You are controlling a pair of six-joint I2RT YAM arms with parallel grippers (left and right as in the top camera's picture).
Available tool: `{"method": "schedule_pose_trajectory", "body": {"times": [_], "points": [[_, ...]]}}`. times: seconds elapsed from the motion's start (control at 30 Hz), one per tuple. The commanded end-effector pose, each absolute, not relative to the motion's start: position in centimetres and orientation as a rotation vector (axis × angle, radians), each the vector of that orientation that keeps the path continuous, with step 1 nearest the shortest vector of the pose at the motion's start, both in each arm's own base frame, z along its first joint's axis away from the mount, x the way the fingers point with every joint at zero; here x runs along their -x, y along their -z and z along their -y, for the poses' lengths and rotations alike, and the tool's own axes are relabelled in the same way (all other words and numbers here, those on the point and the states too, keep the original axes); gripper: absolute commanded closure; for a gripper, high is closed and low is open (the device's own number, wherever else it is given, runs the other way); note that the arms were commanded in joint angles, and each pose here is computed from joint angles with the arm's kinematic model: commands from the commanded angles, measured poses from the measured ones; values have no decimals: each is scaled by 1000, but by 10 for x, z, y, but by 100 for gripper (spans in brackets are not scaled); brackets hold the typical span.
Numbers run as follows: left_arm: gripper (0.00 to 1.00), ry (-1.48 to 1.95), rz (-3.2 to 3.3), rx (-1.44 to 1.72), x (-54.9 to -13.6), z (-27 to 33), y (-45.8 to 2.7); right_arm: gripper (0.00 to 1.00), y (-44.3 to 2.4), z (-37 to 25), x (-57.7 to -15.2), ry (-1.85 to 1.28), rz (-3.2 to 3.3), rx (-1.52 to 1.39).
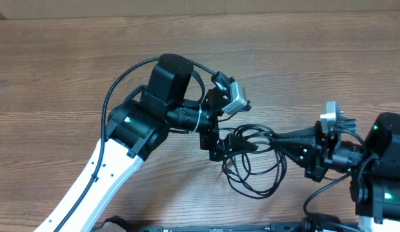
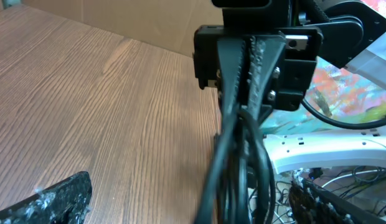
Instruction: Untangle cables
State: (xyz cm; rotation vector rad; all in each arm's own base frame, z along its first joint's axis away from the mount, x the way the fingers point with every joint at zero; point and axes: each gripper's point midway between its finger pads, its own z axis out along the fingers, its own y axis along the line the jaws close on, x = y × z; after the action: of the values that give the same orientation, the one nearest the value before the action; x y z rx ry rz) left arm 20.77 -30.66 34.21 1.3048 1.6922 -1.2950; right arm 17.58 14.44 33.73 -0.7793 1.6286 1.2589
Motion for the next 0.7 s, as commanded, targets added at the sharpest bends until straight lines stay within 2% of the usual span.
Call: {"method": "schedule_pose_trajectory", "body": {"times": [0.0, 0.07, 0.17, 0.23, 0.33, 0.53, 0.67], "points": [[0, 1283, -1655, -1334, -204, 310, -346, 96, -343, -152, -164, -1298, -1582, 846], [6, 1288, -1657, -1340, -203, 312, -345, 96, -343, -155, -162, -1308, -1576, 862], [34, 1290, -1656, -1348, -202, 314, -343, 96, -343, -155, -161, -1310, -1575, 866], [55, 1291, -1656, -1349, -202, 314, -343, 96, -343, -155, -161, -1311, -1575, 866], [74, 1291, -1656, -1349, -202, 314, -343, 96, -343, -155, -161, -1311, -1576, 866], [96, 1292, -1657, -1349, -202, 314, -343, 96, -343, -155, -161, -1311, -1576, 865], [96, 1291, -1657, -1349, -202, 314, -343, 95, -343, -155, -161, -1310, -1578, 863]]}}
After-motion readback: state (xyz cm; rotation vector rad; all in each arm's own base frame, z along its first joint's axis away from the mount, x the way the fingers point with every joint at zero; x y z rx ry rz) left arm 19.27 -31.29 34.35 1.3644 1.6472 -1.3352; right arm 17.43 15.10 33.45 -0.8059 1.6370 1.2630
